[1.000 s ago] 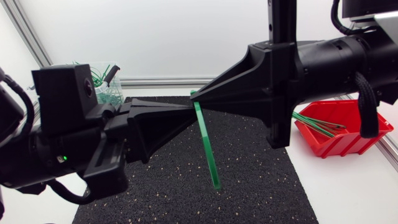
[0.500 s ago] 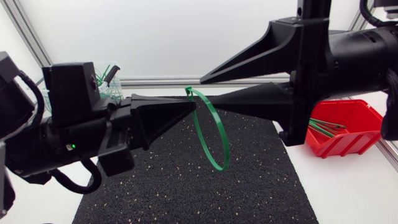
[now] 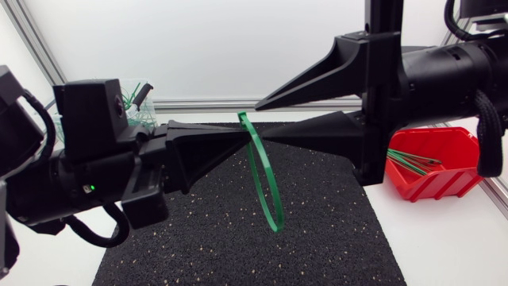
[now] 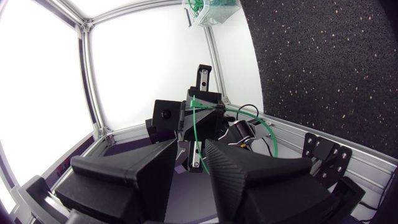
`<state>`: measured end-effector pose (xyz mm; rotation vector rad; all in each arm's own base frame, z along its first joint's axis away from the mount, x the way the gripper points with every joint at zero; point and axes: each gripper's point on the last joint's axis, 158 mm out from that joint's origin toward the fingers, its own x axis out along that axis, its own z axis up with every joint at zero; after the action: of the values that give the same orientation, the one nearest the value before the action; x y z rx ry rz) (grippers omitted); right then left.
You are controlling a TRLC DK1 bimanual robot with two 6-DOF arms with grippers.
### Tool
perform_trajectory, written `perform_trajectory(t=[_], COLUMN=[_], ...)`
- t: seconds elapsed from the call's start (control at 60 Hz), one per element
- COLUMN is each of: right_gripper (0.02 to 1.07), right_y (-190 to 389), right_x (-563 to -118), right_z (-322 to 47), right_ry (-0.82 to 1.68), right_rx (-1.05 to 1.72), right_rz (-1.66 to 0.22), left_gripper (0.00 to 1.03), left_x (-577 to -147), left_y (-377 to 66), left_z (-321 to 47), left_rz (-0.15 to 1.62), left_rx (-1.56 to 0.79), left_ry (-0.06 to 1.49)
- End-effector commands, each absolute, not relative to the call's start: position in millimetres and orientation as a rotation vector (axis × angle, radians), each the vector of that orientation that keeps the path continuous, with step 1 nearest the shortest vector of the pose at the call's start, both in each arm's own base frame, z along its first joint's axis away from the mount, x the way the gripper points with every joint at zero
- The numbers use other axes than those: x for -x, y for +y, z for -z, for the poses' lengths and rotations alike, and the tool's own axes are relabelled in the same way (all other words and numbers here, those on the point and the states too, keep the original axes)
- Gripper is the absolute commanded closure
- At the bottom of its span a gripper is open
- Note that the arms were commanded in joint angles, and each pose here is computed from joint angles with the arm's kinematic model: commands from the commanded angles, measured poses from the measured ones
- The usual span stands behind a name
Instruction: Take a green cable tie from the red box, thread the tail through the head to close it, then place it in the transparent bin on the left.
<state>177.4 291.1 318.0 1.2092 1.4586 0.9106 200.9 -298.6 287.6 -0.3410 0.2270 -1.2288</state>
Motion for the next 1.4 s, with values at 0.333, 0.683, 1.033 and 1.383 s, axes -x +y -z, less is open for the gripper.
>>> perform_trajectory(t=[0.333,0.683,1.033,1.383], right_gripper=[0.7,0.8,1.01,1.01], right_y=[298,306,304,302], right_x=[-173,-171,-174,-174], right_z=[-302,-294,-299,-300], right_ry=[1.506,1.538,1.486,1.469], right_rx=[-1.185,-1.161,-1.148,-1.136], right_rz=[-0.895,-0.894,-0.904,-0.896], left_gripper=[1.0,1.0,1.0,1.0], left_x=[-197,-206,-205,-194], left_y=[-297,-295,-296,-301], left_z=[-286,-285,-283,-283], left_rz=[1.24,1.228,1.234,1.266], left_rx=[0.341,0.356,0.356,0.356], left_ry=[0.227,0.244,0.253,0.258])
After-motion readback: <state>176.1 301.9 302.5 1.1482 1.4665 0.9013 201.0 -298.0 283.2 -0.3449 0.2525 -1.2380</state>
